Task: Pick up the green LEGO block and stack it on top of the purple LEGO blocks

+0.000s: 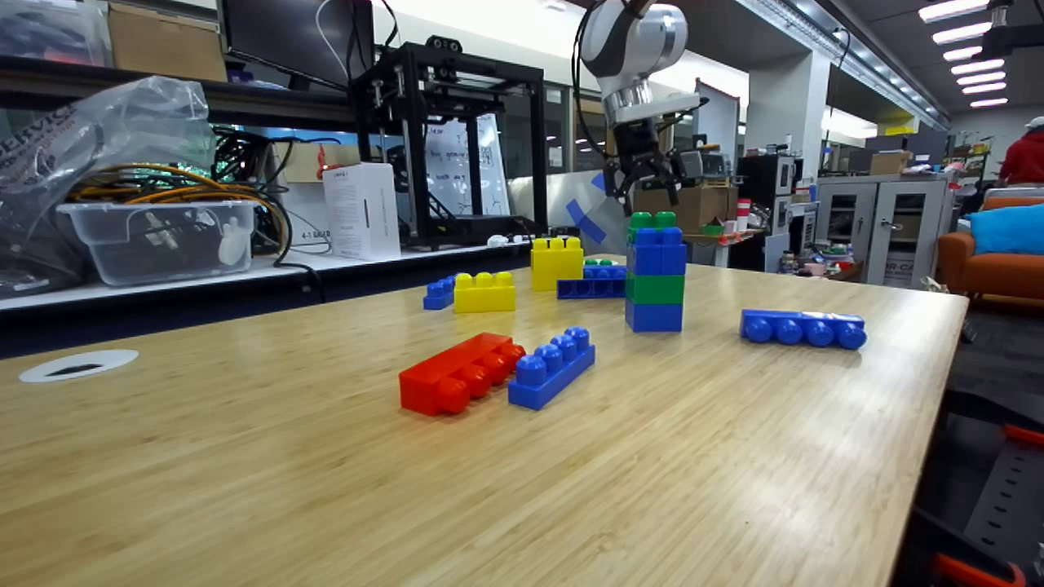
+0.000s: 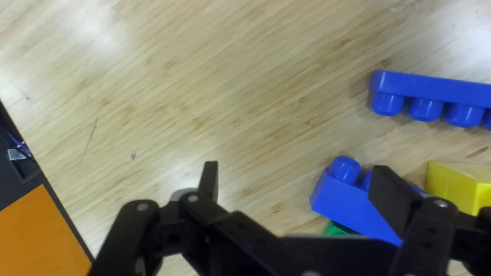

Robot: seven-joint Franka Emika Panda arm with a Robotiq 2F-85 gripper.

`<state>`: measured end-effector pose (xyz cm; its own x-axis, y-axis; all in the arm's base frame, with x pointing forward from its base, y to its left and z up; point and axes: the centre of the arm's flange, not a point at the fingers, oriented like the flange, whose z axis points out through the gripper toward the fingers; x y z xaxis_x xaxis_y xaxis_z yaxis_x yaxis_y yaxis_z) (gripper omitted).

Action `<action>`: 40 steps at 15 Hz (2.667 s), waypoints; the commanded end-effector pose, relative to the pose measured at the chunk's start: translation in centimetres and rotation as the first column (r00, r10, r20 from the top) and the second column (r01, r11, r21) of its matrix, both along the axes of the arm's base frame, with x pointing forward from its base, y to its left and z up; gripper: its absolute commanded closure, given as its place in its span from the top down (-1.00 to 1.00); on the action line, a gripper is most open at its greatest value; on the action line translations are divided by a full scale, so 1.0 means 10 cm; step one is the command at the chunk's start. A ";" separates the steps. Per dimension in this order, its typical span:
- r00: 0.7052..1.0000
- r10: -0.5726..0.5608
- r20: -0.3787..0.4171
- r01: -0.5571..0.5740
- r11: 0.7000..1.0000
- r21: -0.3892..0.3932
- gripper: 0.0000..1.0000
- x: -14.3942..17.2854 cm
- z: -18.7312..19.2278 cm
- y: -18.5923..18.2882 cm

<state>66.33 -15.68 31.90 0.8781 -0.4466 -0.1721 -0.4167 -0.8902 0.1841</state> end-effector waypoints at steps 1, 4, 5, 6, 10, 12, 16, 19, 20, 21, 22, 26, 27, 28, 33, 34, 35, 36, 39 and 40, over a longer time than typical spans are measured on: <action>0.993 -0.097 0.073 0.096 0.995 0.019 1.00 0.05 -0.28 0.11; 0.979 -0.156 0.134 0.155 0.988 0.015 1.00 0.15 -0.41 0.18; 0.973 -0.170 0.156 0.170 0.985 0.012 1.00 0.18 -0.43 0.20; 0.967 -0.186 0.176 0.187 0.982 0.007 1.00 0.21 -0.45 0.20; 0.939 -0.264 0.222 0.268 0.963 0.010 1.00 0.31 -0.54 0.17; 0.930 -0.290 0.224 0.295 0.955 0.012 1.00 0.34 -0.65 0.16; 0.917 -0.320 0.239 0.325 0.946 0.018 1.00 0.41 -0.82 0.18; 0.903 -0.333 0.272 0.338 0.941 0.029 1.00 0.50 -0.78 0.19; 0.899 -0.337 0.280 0.342 0.939 0.032 1.00 0.53 -0.76 0.19; 0.895 -0.341 0.289 0.346 0.938 0.033 1.00 0.56 -0.74 0.18; 0.891 -0.344 0.295 0.350 0.936 0.035 1.00 0.58 -0.72 0.18; 0.886 -0.353 0.302 0.359 0.932 0.036 1.00 0.62 -0.74 0.17; 0.886 -0.352 0.304 0.358 0.933 0.035 1.00 0.63 -0.74 0.17; 0.885 -0.351 0.305 0.358 0.933 0.034 1.00 0.64 -0.75 0.17; 0.884 -0.344 0.317 0.352 0.935 0.034 1.00 0.69 -0.75 0.18; 0.883 -0.344 0.320 0.352 0.936 0.034 1.00 0.71 -0.75 0.18; 0.883 -0.344 0.321 0.352 0.935 0.035 1.00 0.72 -0.76 0.17; 0.882 -0.345 0.321 0.352 0.935 0.036 1.00 0.74 -0.77 0.17; 0.881 -0.344 0.324 0.352 0.935 0.036 1.00 0.76 -0.77 0.16; 0.881 -0.344 0.325 0.352 0.935 0.036 1.00 0.77 -0.77 0.16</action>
